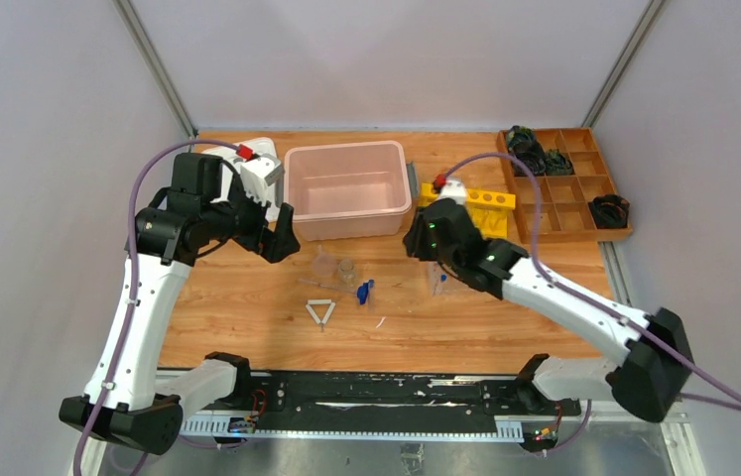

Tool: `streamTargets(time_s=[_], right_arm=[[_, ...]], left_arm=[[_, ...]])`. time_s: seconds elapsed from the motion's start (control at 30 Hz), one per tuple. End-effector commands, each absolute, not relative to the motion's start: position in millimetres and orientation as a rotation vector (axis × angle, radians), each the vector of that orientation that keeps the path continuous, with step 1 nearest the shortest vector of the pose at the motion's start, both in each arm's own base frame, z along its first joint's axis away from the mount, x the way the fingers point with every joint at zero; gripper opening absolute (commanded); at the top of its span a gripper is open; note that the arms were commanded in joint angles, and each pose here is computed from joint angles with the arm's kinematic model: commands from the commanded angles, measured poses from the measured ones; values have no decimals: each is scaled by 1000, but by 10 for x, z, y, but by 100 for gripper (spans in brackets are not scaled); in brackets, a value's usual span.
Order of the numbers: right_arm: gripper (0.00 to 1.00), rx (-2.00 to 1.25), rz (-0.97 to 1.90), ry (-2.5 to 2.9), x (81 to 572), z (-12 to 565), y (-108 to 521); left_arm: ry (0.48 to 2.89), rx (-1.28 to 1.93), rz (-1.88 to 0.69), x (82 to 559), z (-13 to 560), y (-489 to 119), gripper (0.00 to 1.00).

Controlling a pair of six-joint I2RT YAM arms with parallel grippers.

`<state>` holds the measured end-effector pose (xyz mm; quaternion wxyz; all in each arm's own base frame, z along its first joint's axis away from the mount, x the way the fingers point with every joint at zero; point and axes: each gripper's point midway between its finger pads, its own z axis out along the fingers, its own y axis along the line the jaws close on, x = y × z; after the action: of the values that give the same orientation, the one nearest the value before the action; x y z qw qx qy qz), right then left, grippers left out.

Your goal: Organize the chemistry lab equipment

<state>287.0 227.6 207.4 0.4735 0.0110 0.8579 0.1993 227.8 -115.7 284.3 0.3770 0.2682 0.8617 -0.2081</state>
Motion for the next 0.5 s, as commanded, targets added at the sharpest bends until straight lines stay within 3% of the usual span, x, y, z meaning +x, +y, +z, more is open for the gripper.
streamTargets(time_s=[0.0,0.47], right_arm=[[35,-146,595,2315,2479,1675,2842],[35,-252,490,2518,2443,759,3360]], left_arm=[[2162,674,-538,2262,2987,-1173,100],[2162,670,-542,2248,2985,-1175,100]])
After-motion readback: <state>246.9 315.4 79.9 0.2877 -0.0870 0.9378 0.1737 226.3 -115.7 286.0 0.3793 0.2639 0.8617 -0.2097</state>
